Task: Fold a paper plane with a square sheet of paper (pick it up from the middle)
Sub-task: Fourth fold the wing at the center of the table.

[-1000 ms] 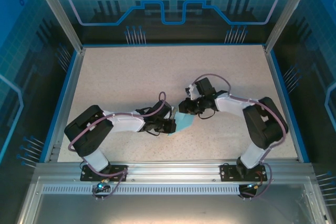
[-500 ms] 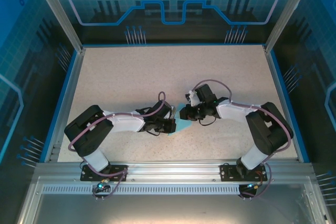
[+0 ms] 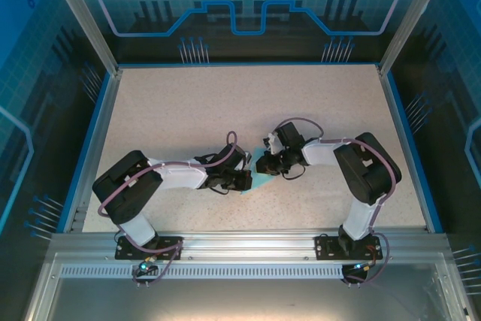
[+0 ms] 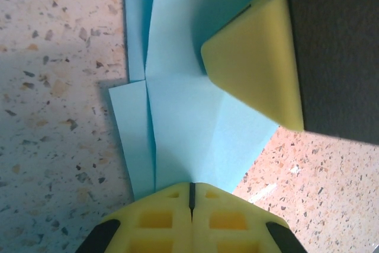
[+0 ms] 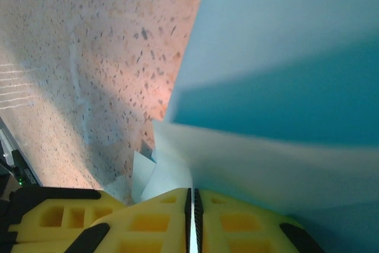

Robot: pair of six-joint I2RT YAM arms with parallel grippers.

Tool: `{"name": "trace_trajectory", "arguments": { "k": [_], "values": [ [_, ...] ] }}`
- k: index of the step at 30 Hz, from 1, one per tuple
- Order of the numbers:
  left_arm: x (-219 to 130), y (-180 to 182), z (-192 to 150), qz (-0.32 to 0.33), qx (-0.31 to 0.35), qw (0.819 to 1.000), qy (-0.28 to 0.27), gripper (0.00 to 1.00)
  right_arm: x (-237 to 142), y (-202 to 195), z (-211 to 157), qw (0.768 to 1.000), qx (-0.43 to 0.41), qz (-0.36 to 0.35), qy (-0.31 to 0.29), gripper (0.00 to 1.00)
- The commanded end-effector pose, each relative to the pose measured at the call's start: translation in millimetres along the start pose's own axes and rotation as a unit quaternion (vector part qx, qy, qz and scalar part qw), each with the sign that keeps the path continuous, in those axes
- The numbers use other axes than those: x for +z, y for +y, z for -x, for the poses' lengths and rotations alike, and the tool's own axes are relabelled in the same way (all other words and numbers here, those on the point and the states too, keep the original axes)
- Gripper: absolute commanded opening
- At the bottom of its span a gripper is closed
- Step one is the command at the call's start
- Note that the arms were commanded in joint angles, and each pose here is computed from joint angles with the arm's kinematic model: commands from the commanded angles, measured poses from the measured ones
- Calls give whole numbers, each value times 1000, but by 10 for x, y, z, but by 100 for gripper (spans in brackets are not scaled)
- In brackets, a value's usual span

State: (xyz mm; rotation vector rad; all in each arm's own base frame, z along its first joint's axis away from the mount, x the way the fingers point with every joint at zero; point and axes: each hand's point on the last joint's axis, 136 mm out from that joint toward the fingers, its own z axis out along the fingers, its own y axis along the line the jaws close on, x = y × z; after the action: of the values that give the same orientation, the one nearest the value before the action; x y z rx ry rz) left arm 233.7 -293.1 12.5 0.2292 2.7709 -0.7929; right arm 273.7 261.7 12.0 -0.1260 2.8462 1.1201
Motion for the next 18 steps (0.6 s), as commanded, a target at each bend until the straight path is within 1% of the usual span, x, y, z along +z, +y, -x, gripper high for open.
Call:
{"name": "trace_trajectory", "arguments": {
  "k": [1, 4, 5, 9, 18],
  "values": [
    [116, 550, -468, 94, -19, 993, 68, 0, -36, -129, 223, 1000, 0, -15, -26, 15],
    [123, 609, -526, 100, -23, 992, 71, 0, -57, -231, 231, 999, 11, -24, -24, 16],
    [120, 627, -547, 102, -23, 992, 73, 0, -84, -183, 341, 999, 5, -21, -35, 16],
    [116, 678, -603, 107, -23, 991, 77, 0, -103, -285, 452, 999, 17, -16, -40, 17],
    [98, 715, -656, 109, -23, 990, 81, 0, -199, -373, 695, 998, 28, -8, -54, 18]
  ]
}}
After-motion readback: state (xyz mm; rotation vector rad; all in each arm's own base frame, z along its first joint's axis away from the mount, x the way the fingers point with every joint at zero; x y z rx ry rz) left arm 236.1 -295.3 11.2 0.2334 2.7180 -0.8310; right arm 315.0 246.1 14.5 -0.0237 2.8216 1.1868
